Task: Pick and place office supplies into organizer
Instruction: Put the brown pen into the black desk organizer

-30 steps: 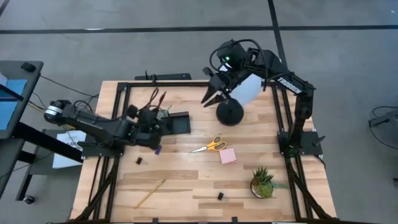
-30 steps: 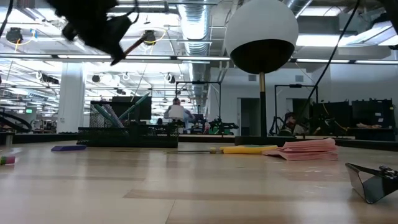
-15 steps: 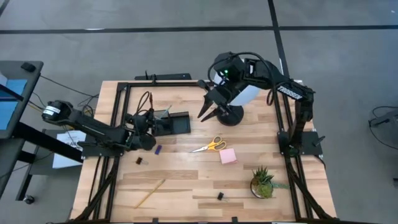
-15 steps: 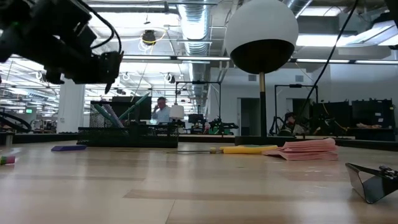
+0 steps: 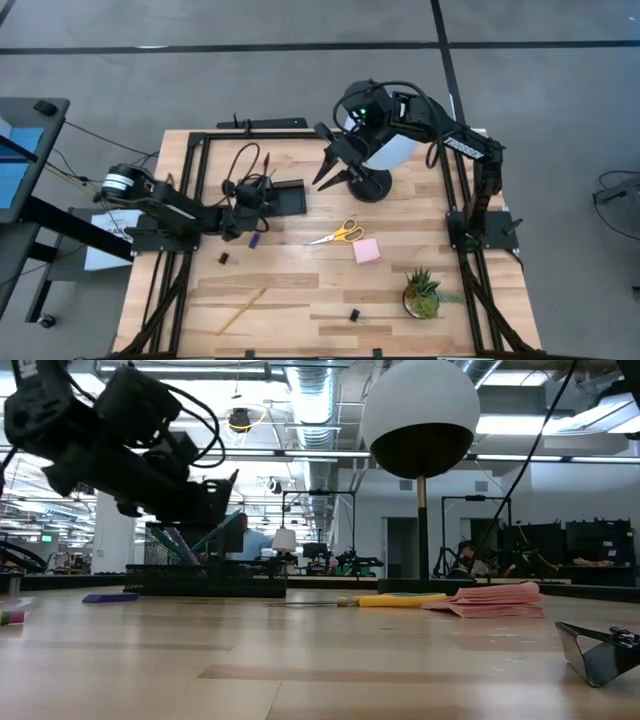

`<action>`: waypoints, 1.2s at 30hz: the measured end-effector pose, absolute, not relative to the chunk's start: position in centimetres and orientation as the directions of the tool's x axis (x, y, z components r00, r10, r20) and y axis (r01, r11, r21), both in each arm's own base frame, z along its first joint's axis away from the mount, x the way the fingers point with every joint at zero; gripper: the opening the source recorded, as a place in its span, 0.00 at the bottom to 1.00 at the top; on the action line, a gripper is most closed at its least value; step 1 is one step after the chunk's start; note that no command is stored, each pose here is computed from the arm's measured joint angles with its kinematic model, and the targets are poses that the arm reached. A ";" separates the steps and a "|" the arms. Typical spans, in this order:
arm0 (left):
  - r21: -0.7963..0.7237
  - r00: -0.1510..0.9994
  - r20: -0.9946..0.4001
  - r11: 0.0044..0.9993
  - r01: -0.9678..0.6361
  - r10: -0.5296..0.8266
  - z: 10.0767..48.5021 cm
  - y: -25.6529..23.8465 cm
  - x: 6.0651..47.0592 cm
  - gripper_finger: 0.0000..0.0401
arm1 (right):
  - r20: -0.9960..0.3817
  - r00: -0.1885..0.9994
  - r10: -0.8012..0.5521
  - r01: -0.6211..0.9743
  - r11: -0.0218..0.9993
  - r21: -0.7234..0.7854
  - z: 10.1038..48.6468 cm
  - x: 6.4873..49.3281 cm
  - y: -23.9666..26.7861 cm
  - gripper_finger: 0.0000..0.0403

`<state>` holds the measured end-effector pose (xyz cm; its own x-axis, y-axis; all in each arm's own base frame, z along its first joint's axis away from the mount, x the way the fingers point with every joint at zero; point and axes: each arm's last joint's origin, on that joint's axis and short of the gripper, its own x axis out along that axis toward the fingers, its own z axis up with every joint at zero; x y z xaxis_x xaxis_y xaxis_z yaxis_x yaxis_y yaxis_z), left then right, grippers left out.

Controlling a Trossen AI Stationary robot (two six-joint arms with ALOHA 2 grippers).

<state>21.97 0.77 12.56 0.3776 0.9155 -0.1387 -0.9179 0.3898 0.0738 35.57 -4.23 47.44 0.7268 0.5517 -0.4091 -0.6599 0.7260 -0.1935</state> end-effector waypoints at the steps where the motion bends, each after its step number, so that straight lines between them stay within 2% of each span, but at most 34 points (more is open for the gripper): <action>1: 0.068 0.374 -0.135 0.385 -0.920 0.917 12.4 0.9 22.1 0.04 | -0.413 0.726 0.551 -0.660 0.727 -0.189 47.4 35.5 -4.3 0.16; 7: 0.074 0.348 -0.136 0.359 -0.930 0.928 11.8 1.5 22.4 0.05 | -0.428 0.723 0.543 -0.655 0.735 -0.175 47.2 35.4 -4.8 0.16; 19: 0.123 0.394 -0.146 0.412 -0.903 0.907 11.9 1.5 22.6 0.08 | -0.431 0.726 0.535 -0.649 0.741 -0.173 47.2 35.3 -5.1 0.16; 28: 0.135 0.382 -0.141 0.400 -0.906 0.913 11.9 1.4 22.5 0.09 | -0.436 0.722 0.537 -0.651 0.741 -0.166 47.1 35.2 -5.1 0.16; 31: 0.139 0.368 -0.136 0.386 -0.912 0.920 11.9 1.4 22.5 0.11 | -0.446 0.715 0.538 -0.653 0.741 -0.153 47.0 35.1 -5.1 0.16; 36: 0.144 0.348 -0.127 0.364 -0.920 0.929 11.9 1.5 22.4 0.21 | -0.450 0.712 0.539 -0.654 0.742 -0.148 46.9 35.1 -5.1 0.16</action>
<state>22.42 1.47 11.91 0.3475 0.9290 -0.1272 -0.9202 0.3640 0.1441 35.11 -5.08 46.95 0.7123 0.5386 -0.4501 -0.6542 0.7417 -0.1477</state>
